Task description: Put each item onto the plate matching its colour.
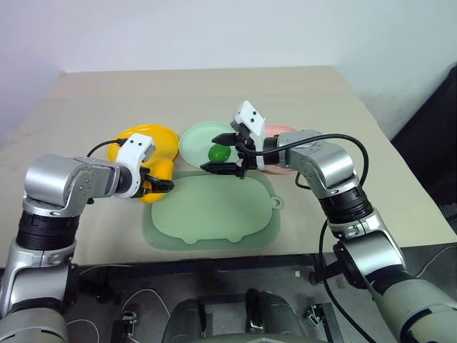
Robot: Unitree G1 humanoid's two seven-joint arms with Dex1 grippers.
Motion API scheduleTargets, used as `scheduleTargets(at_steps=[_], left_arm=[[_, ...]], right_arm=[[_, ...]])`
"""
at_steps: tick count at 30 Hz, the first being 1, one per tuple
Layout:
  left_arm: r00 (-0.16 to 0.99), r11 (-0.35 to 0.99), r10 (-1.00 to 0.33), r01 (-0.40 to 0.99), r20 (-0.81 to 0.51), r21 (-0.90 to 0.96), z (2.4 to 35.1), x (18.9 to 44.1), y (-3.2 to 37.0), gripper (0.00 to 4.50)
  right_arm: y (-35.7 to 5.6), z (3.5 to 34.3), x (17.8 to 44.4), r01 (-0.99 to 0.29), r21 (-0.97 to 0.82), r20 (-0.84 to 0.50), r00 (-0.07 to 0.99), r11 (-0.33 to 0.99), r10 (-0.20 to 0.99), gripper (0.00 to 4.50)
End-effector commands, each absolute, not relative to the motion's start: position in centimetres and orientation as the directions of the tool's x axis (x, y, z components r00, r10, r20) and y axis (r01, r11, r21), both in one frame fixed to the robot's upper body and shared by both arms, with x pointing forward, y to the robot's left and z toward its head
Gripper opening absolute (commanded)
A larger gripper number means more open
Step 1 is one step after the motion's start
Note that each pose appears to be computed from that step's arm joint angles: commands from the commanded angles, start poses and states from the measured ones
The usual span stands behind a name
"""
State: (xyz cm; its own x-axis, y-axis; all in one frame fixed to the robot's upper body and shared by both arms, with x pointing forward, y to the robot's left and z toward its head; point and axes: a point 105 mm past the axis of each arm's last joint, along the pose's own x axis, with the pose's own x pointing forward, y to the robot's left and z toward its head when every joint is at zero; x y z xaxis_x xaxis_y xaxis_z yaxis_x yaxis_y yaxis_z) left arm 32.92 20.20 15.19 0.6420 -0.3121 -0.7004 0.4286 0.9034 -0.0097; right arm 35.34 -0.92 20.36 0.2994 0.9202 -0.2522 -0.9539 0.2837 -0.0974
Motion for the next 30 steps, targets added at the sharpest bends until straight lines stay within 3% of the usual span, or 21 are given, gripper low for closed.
scheduleTargets(at_steps=[1, 7, 19, 30], left_arm=[[0.697, 0.893, -0.307, 0.446, -0.648, 0.057, 17.3, 33.4, 20.7, 3.56], [0.771, 0.891, -0.232, 0.414, -0.593, 0.189, 17.9, 34.5, 23.2, 3.56], [0.851, 0.928, -0.136, 0.289, -0.507, 0.236, 17.0, 36.8, 27.2, 3.56], [0.886, 0.948, -0.125, 0.239, -0.446, 0.211, 15.0, 39.6, 26.8, 3.56]], right_arm=[[-1.1, 22.5, 35.5, -0.948, -0.162, -0.212, 0.305, 0.275, 0.928, 4.5], [-1.7, 22.7, 35.6, -0.948, -0.171, -0.22, 0.302, 0.268, 0.928, 4.5], [-3.2, 22.8, 35.5, -0.944, -0.181, -0.245, 0.316, 0.277, 0.917, 4.5], [-3.3, 23.3, 35.1, -0.939, -0.191, -0.244, 0.326, 0.285, 0.913, 4.5]])
